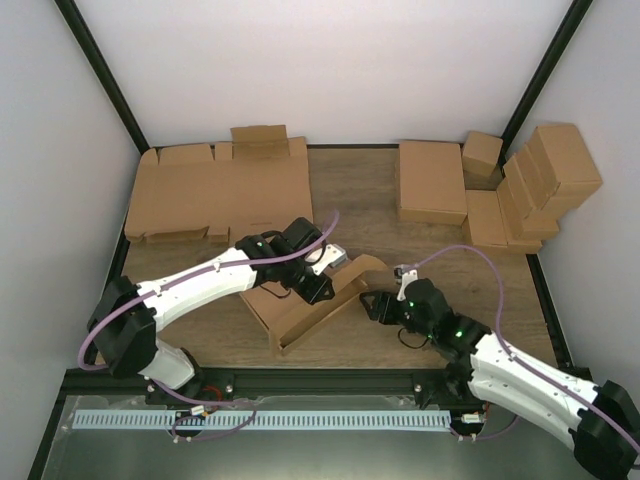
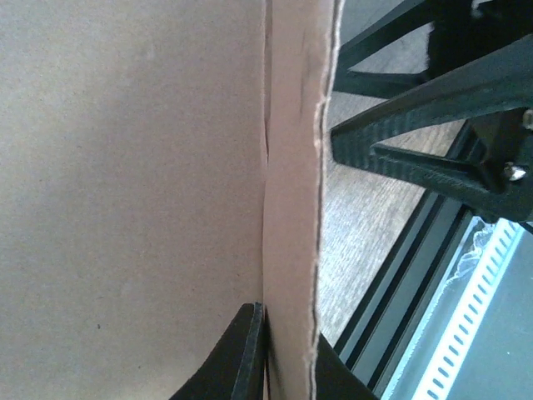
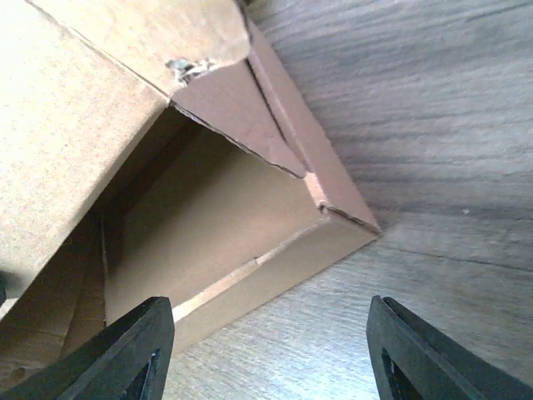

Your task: Fold the paper box

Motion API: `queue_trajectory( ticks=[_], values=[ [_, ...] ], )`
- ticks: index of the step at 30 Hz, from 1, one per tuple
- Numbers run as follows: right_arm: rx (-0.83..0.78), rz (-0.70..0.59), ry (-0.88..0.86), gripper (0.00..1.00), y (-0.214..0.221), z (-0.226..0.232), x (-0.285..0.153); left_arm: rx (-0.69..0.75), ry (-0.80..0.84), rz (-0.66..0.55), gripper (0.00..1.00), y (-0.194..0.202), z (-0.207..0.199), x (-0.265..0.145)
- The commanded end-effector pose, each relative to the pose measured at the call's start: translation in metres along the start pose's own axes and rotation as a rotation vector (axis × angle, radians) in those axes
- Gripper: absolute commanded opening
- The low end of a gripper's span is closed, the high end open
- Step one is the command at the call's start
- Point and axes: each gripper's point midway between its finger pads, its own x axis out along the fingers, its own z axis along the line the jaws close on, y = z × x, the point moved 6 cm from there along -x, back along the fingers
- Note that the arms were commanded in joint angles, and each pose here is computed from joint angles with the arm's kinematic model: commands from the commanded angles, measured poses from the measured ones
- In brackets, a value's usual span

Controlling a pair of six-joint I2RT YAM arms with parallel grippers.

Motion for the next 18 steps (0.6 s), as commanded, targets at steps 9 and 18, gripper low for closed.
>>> queue_trajectory(
  ticks=[9,18],
  values=[
    [-0.020,-0.112,0.078,0.46,-0.030,-0.009,-0.008,-0.031,-0.094,-0.098,0.25,-0.019,-0.005,-0.034],
    [0.169,-0.108,-0.093,0.14,-0.053,-0.032,-0.012,-0.092,-0.142,-0.165,0.58,-0.014,-0.010,-0.066]
  ],
)
